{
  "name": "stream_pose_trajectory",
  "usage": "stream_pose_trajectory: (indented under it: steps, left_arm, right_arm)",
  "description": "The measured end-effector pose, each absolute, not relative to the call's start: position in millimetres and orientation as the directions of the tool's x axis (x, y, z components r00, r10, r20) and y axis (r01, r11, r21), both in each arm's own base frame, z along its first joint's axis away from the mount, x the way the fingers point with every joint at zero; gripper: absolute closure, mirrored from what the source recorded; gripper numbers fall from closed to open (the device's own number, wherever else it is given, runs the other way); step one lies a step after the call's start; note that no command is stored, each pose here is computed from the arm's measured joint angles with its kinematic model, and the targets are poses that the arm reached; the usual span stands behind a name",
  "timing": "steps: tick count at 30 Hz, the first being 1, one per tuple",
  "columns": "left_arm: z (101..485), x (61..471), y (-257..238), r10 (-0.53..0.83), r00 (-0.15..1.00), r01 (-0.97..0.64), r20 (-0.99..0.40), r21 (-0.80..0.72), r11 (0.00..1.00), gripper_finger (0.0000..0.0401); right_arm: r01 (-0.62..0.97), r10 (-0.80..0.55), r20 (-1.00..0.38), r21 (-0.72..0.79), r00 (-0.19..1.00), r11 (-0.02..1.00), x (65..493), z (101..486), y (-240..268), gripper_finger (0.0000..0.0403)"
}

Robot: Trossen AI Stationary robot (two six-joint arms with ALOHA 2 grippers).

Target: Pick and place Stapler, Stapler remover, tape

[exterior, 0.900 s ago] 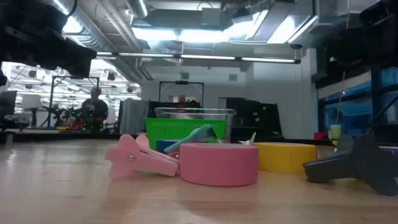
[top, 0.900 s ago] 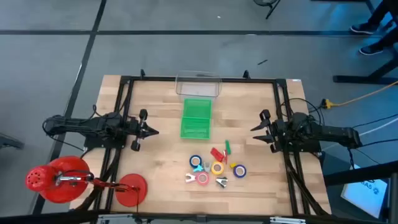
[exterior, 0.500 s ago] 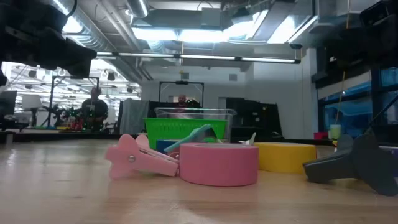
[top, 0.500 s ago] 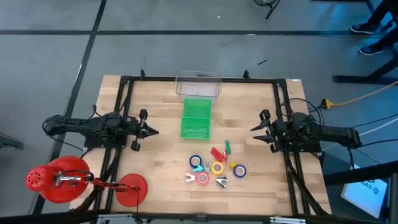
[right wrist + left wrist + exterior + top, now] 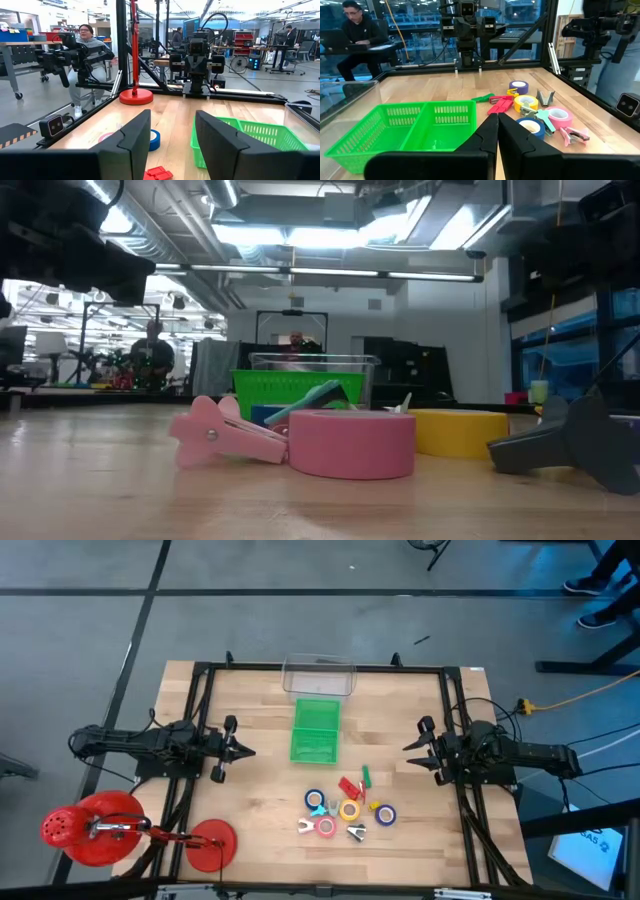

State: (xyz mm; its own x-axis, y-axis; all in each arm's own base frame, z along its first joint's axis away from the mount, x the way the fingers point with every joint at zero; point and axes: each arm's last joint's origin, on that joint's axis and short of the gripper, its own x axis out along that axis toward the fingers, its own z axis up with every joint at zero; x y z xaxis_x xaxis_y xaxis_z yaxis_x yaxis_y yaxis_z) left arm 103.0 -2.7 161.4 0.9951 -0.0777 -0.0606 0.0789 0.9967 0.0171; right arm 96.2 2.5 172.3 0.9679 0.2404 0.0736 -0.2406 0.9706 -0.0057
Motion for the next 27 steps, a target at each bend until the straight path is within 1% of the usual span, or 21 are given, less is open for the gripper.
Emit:
stream_pose_trajectory:
  steps: [3,4,6,7,9,11,20,23,25,27]
  left_arm:
    - [161,103,-3,-0.078,0.995,0.079,-0.061,0.017,0.997,0.0395]
    - [161,103,-3,-0.078,0.995,0.079,-0.061,0.017,0.997,0.0395]
    - [161,103,-3,-0.078,0.995,0.079,-0.060,0.017,0.997,0.0395]
    - [161,103,-3,-0.078,0.995,0.079,-0.060,0.017,0.997,0.0395]
    - [161,103,-3,-0.078,0.995,0.079,-0.060,0.017,0.997,0.0393]
    - [161,103,-3,-0.078,0.995,0.079,-0.061,0.017,0.997,0.0393]
    - [161,103,-3,-0.078,0.995,0.079,-0.061,0.018,0.997,0.0396]
    - [161,103,-3,-0.078,0.995,0.079,-0.061,0.017,0.997,0.0394]
    - [161,103,-3,-0.078,0.995,0.079,-0.061,0.017,0.997,0.0393]
    - [161,103,-3,-0.078,0.995,0.079,-0.060,0.017,0.997,0.0393]
  right_arm:
    - [-0.240,0.240,0.074,-0.012,0.968,0.971,96,172,2,0.0244]
    - [-0.233,0.238,0.075,-0.064,0.968,0.970,96,172,2,0.0244]
    - [-0.160,0.190,0.088,-0.274,0.978,0.948,96,174,1,0.0244]
    - [-0.119,0.161,0.096,-0.348,0.982,0.930,97,174,0,0.0244]
    - [-0.068,0.124,0.112,-0.407,0.986,0.911,97,176,-1,0.0244]
    - [-0.051,0.102,0.108,-0.395,0.989,0.917,97,176,-2,0.0244]
    - [-0.055,0.100,0.100,-0.382,0.990,0.923,97,175,-2,0.0244]
    - [-0.045,0.106,0.142,-0.374,0.984,0.926,96,179,-1,0.0244]
    - [-0.105,0.152,0.154,-0.276,0.976,0.955,96,180,0,0.0244]
    - [-0.216,0.229,0.182,-0.086,0.956,0.973,95,183,2,0.0244]
